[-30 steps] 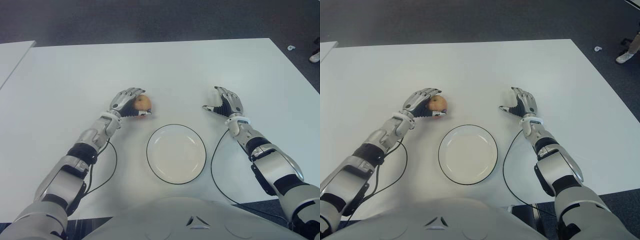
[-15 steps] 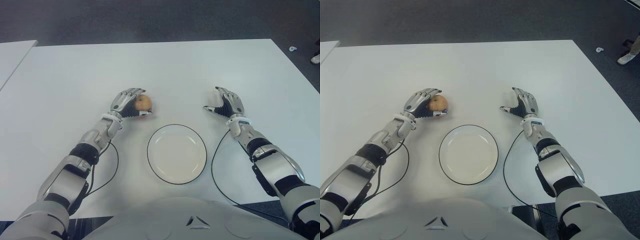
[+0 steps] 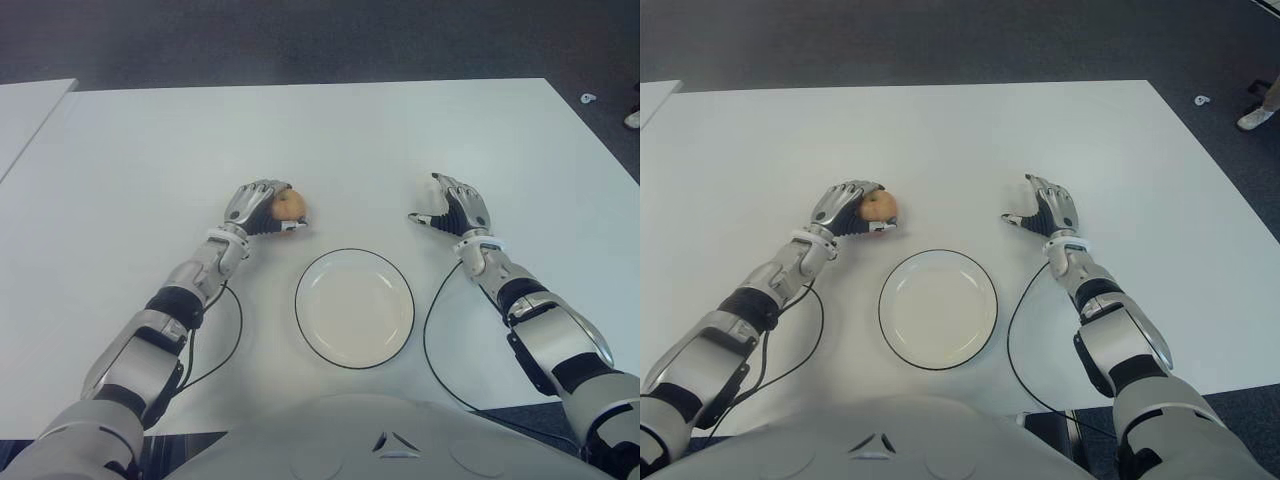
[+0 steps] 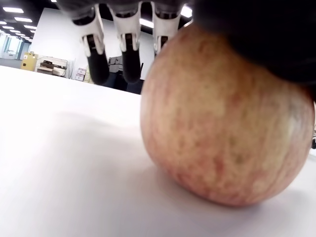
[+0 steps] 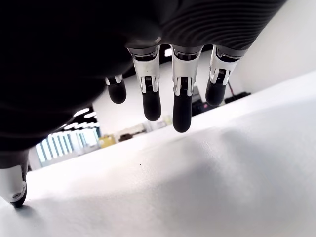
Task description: Put the apples into the plate.
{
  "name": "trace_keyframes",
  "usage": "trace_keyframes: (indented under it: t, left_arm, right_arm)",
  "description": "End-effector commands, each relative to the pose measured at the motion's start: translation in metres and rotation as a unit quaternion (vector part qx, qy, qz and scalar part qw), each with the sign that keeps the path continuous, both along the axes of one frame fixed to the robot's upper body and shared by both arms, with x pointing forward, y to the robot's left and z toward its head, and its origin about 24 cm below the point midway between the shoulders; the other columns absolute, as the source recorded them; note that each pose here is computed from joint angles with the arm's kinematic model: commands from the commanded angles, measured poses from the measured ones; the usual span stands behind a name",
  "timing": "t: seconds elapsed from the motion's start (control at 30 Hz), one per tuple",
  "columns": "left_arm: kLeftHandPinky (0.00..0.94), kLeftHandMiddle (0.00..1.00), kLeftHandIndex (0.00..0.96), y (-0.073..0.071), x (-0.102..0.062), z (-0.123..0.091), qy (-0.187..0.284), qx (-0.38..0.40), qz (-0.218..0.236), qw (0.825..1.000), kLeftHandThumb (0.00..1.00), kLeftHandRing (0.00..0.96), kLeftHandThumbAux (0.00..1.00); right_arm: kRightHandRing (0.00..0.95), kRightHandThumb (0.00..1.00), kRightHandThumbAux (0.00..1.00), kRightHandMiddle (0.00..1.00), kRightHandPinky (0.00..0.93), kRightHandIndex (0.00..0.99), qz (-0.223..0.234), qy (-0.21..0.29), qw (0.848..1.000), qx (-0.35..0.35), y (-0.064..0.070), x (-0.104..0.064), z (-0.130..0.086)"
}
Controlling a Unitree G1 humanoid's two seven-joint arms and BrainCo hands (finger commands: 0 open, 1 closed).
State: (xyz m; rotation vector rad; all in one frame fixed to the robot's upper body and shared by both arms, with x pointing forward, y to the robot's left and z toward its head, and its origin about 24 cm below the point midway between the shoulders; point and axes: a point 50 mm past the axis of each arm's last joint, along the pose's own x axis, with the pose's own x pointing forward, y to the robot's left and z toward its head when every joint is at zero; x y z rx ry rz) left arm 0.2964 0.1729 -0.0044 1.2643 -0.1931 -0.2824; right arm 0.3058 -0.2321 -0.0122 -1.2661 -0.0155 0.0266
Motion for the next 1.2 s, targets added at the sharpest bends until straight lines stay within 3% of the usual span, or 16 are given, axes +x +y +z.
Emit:
trace_keyframes:
  t: [0.03, 0.13, 0.27, 0.5, 0.77, 0.83, 0.9, 1.2]
  left_arm:
    - [0.69, 0.653, 0.429, 0.0033, -0.0169, -0.0324, 0.047, 0.066, 0.009, 0.997, 0.658, 0.645, 0.641]
    - [0.774, 0.744, 0.441, 0.003, -0.0162, -0.034, 0.034, 0.076, 0.018, 0.996, 0.709, 0.738, 0.679]
    - [0.766, 0.786, 0.444, 0.0048, -0.0161, -0.0344, 0.041, 0.065, 0.027, 0.997, 0.728, 0.771, 0.69]
    - [0.708, 0.784, 0.445, 0.0045, -0.016, -0.0354, 0.075, 0.026, 0.032, 0.996, 0.738, 0.758, 0.693]
    - [0.705, 0.77, 0.445, 0.0035, -0.0149, -0.0317, 0.075, 0.022, 0.027, 0.997, 0.741, 0.745, 0.693]
    - [0.699, 0.61, 0.43, 0.0037, -0.0147, -0.0314, 0.076, 0.021, 0.027, 0.996, 0.806, 0.734, 0.676]
    - [0.691, 0.556, 0.425, 0.0039, -0.0146, -0.0311, 0.078, 0.021, 0.027, 0.996, 0.828, 0.73, 0.67]
    - [0.685, 0.501, 0.42, 0.0062, -0.013, -0.0284, 0.083, 0.018, 0.027, 0.996, 0.85, 0.723, 0.665]
  right_arm:
    - [0.221, 0.416, 0.562, 0.212, 0.021, 0.075, -0.005, 0.1, 0.995, -0.003, -0.0017, -0.0509, -0.051]
    - [0.215, 0.441, 0.564, 0.219, 0.021, 0.085, -0.005, 0.09, 0.996, 0.004, -0.0016, -0.0503, -0.0494]
    - [0.214, 0.464, 0.568, 0.229, 0.035, 0.094, -0.009, 0.082, 0.996, 0.013, -0.0011, -0.05, -0.0484]
    - [0.21, 0.465, 0.578, 0.238, 0.036, 0.102, -0.016, 0.077, 0.997, 0.023, -0.0022, -0.0495, -0.0469]
    - [0.216, 0.447, 0.582, 0.249, 0.067, 0.108, -0.021, 0.072, 0.997, 0.032, -0.0011, -0.0475, -0.0455]
    - [0.22, 0.444, 0.583, 0.255, 0.08, 0.112, -0.022, 0.071, 0.997, 0.033, -0.0009, -0.0471, -0.0452]
    - [0.223, 0.447, 0.584, 0.259, 0.08, 0.114, -0.022, 0.067, 0.997, 0.036, -0.0003, -0.0469, -0.0448]
    - [0.226, 0.433, 0.6, 0.27, 0.063, 0.115, -0.025, 0.06, 0.997, 0.038, 0.0021, -0.0444, -0.0434]
